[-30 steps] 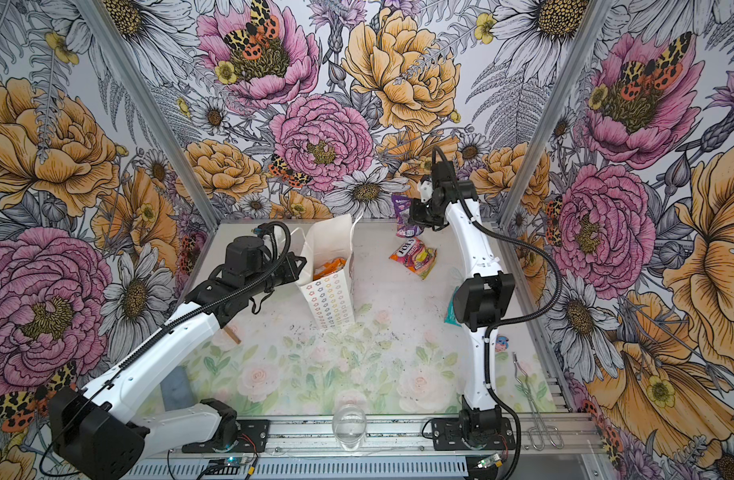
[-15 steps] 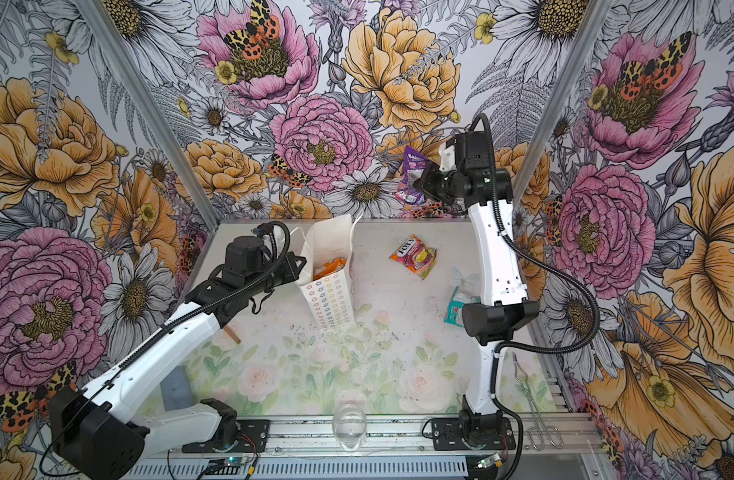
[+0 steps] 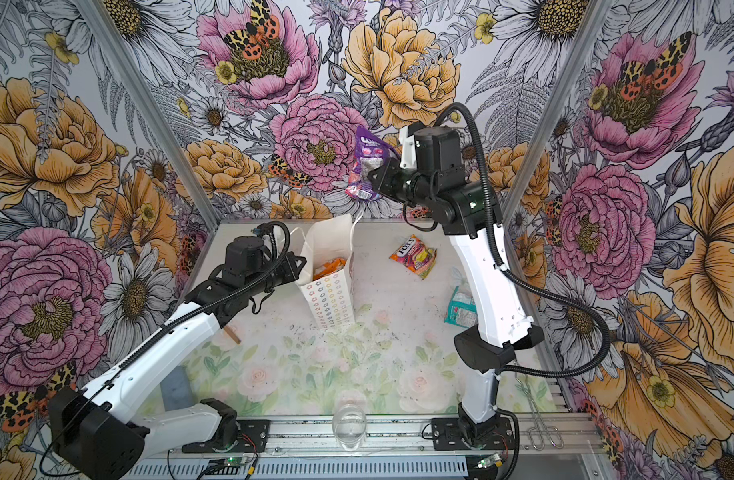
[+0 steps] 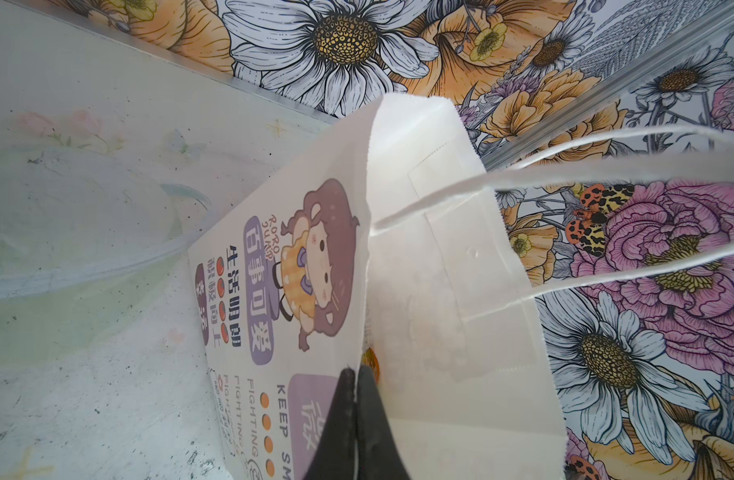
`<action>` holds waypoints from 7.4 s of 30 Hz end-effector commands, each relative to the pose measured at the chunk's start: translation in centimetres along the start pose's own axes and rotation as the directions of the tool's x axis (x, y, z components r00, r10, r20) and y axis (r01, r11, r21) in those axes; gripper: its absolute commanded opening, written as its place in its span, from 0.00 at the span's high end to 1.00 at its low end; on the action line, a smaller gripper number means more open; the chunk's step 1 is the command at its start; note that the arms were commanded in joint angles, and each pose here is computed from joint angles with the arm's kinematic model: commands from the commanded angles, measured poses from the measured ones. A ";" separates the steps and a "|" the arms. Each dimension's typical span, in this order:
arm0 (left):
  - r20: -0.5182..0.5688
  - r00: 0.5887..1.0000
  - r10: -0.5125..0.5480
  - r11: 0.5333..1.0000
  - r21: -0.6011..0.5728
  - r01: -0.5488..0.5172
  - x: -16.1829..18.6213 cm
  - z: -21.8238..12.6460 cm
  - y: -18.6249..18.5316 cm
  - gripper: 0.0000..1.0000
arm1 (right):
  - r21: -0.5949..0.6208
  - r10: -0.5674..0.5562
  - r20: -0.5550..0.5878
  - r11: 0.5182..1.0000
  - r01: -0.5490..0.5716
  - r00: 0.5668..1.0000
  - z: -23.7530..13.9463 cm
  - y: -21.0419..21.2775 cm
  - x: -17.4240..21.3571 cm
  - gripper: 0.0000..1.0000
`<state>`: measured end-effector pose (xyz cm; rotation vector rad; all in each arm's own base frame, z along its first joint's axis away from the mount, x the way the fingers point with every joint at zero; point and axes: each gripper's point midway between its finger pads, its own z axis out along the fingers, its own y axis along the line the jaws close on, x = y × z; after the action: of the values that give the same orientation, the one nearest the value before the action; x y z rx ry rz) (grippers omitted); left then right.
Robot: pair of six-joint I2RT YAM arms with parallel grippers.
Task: Place the snacks into the paper bag
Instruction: 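Lift the purple packet with the right gripper and carry it toward the bag, then lower the purple packet into the bag held by the left gripper, then release the purple packet and raise the right gripper away from the bag, then move the open right gripper over the orange Fox's Fruits packet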
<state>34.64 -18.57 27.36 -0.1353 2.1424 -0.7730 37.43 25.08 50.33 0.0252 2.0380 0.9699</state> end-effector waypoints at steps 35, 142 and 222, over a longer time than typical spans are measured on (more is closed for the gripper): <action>0.075 0.997 -0.017 0.999 0.030 0.015 -1.4 -1.5 -0.6 1.00 | 0.139 -0.035 -0.162 0.989 0.058 0.986 9.0 2.1 12.1 1.00; 0.117 0.990 -0.073 0.997 0.014 0.072 -1.9 -1.5 0.0 1.00 | -0.044 -0.170 -0.341 0.985 0.165 0.925 5.9 1.8 14.1 0.56; 0.131 0.985 -0.112 0.992 -0.037 0.118 -1.8 -2.7 2.7 1.00 | 0.243 -0.338 -0.659 0.749 0.616 0.672 12.6 -39.4 5.6 0.24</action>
<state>33.96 -15.07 26.93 -0.3076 2.1023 -0.7528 53.56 7.28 18.80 -0.4856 2.6451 0.1299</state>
